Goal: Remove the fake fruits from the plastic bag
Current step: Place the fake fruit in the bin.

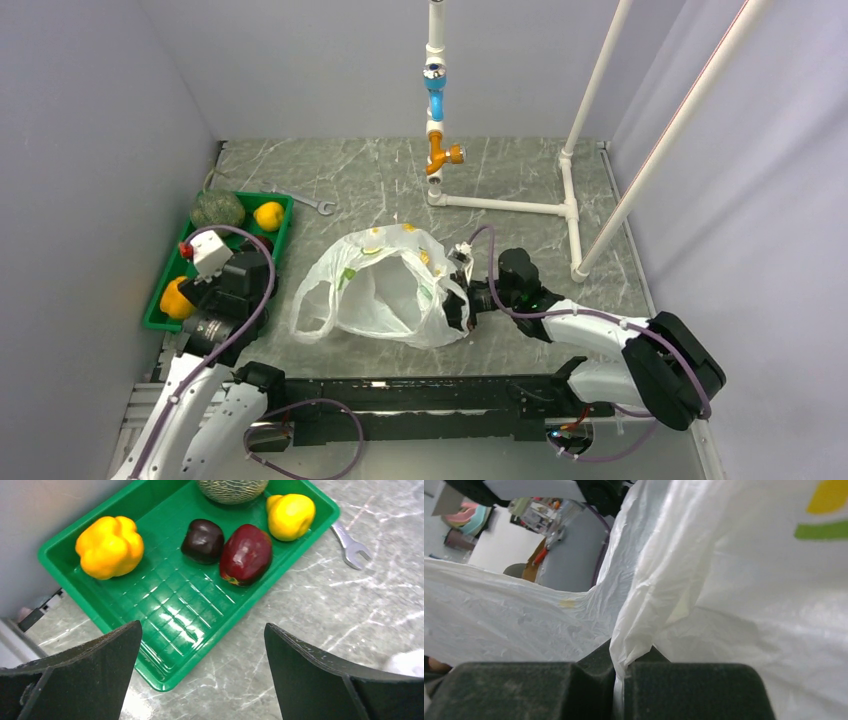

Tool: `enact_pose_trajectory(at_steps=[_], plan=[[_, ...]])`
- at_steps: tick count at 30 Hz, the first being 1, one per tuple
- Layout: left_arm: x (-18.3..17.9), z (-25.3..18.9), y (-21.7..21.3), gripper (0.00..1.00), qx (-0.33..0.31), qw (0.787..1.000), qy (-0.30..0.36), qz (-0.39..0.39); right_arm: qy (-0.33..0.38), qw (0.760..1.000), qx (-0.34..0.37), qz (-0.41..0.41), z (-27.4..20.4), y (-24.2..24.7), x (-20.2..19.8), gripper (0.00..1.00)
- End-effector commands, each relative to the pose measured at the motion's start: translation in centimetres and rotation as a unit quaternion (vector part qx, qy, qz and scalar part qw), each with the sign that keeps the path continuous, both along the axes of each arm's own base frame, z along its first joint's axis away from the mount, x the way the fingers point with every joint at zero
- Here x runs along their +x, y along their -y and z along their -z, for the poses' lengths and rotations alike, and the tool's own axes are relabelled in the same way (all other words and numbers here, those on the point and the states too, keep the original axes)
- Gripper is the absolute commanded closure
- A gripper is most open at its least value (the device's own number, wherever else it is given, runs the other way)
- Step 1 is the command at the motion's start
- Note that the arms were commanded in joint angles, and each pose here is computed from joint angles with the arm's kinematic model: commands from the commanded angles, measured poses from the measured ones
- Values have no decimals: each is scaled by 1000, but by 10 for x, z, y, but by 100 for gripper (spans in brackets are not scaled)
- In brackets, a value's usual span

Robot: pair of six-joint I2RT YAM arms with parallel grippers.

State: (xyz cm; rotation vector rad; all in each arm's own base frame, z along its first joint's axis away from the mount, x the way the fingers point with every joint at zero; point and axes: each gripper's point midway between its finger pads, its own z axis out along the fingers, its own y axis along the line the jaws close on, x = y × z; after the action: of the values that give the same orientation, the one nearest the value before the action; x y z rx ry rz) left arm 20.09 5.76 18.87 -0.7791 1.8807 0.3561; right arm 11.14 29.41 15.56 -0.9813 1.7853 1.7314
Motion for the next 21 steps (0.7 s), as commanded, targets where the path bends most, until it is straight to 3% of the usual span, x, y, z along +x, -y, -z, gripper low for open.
enact_pose_trajectory(at_steps=[1, 6, 9, 12, 16, 17, 21], plan=[[11, -12, 16, 2, -9, 998, 38, 50, 21, 995, -69, 76, 25, 3, 27, 100], [15, -11, 29, 2, -8, 995, 48, 82, -2, 956, -181, 229, 63, 35, 65, 100], [19, -9, 36, 2, -11, 994, 44, 100, -19, 917, -223, 332, 79, 63, 84, 98], [23, -8, 40, 2, -10, 993, 39, 111, -32, 896, -235, 376, 81, 76, 91, 87], [24, -11, 42, 1, -13, 992, 36, 117, -29, 872, -256, 417, 78, 90, 103, 86], [24, -13, 43, 1, -13, 992, 39, 122, -27, 865, -262, 426, 77, 94, 105, 82], [25, -26, 58, 1, -21, 982, 59, 177, -11, 859, -260, 441, 59, 102, 109, 48]])
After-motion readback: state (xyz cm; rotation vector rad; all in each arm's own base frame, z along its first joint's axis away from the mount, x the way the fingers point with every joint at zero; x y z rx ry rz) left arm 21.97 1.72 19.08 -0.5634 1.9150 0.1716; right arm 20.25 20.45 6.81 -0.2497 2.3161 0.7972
